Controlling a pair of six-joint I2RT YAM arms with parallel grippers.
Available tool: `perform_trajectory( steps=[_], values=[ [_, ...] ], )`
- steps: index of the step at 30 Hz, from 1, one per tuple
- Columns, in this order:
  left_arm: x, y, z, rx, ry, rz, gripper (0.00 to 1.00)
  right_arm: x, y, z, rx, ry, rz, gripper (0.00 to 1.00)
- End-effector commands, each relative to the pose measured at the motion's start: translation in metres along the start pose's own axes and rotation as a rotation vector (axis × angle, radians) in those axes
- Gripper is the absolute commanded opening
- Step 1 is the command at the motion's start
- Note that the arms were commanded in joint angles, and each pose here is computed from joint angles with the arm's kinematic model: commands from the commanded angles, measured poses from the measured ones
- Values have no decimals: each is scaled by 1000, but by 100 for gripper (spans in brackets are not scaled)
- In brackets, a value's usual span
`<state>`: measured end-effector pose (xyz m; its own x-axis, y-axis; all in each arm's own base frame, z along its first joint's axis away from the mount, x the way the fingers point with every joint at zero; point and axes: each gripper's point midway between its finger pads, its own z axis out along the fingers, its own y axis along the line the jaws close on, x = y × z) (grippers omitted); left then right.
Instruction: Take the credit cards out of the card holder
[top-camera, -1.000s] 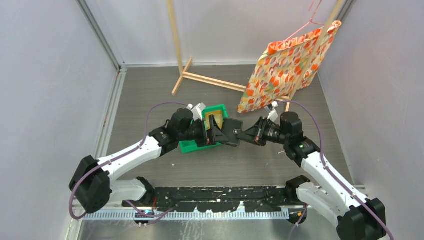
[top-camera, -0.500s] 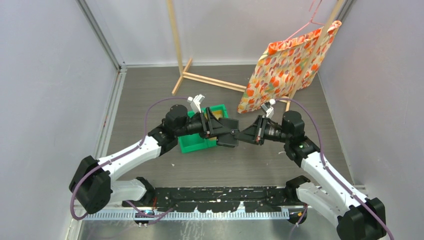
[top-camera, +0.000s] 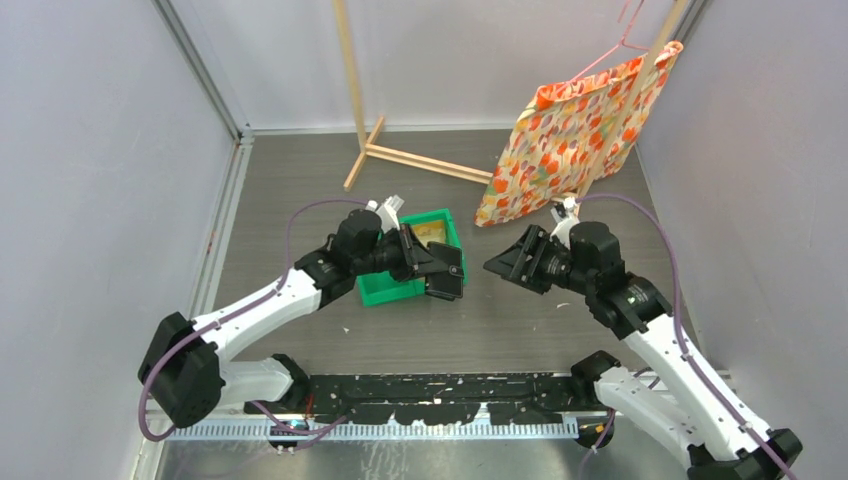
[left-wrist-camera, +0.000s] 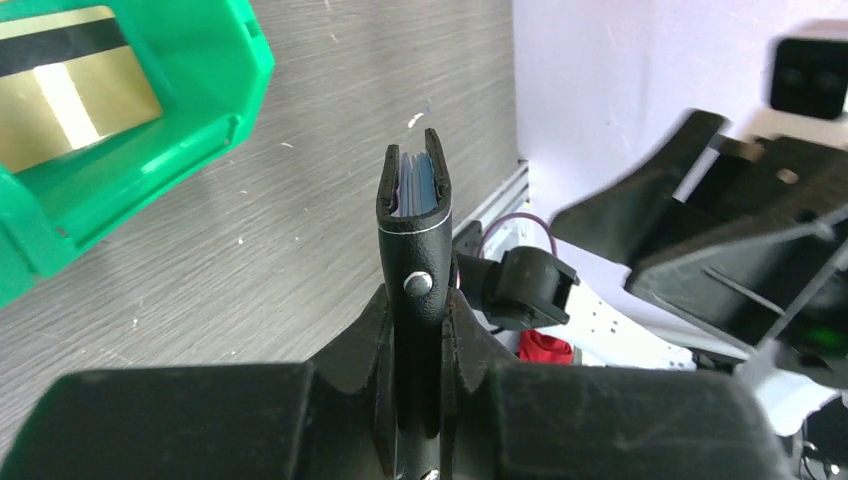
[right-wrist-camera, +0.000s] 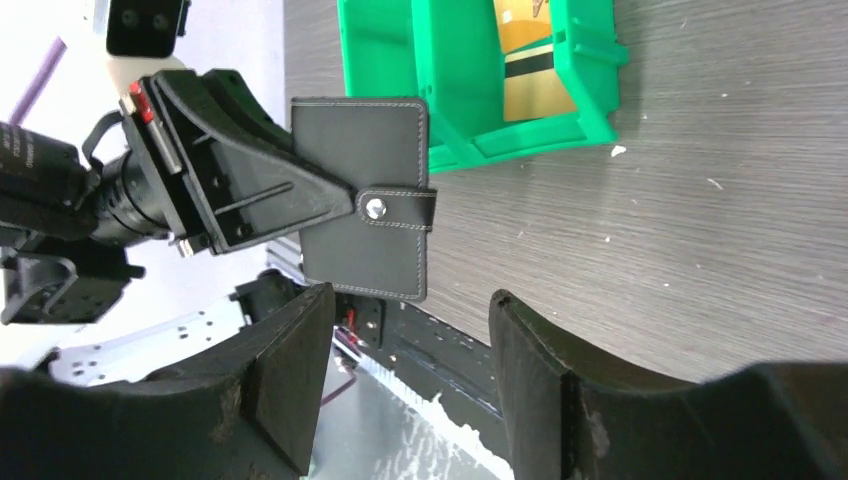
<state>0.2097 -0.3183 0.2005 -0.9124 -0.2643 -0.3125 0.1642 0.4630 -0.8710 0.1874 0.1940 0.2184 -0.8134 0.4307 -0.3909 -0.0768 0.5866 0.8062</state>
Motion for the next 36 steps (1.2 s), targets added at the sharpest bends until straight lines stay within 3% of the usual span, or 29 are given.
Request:
perform_trajectory(
  steps=[1,5,12,28,36],
  values=[
    [-21,-15,-11,-36,-79,51,1,-16,-10,-9,245,-94,-120,61],
    [-23,-16,-13,-62,-91,61,1,-12,-8,7,435,-86,-260,57],
    [-21,-22,-16,-50,-84,65,1,1,10,38,431,-52,-364,54],
    [-11,-39,-17,57,-48,147,1,4,49,61,266,-54,-293,53],
    [-19,-42,-20,98,-123,212,1,1,57,57,222,-88,-232,54]
  ],
)
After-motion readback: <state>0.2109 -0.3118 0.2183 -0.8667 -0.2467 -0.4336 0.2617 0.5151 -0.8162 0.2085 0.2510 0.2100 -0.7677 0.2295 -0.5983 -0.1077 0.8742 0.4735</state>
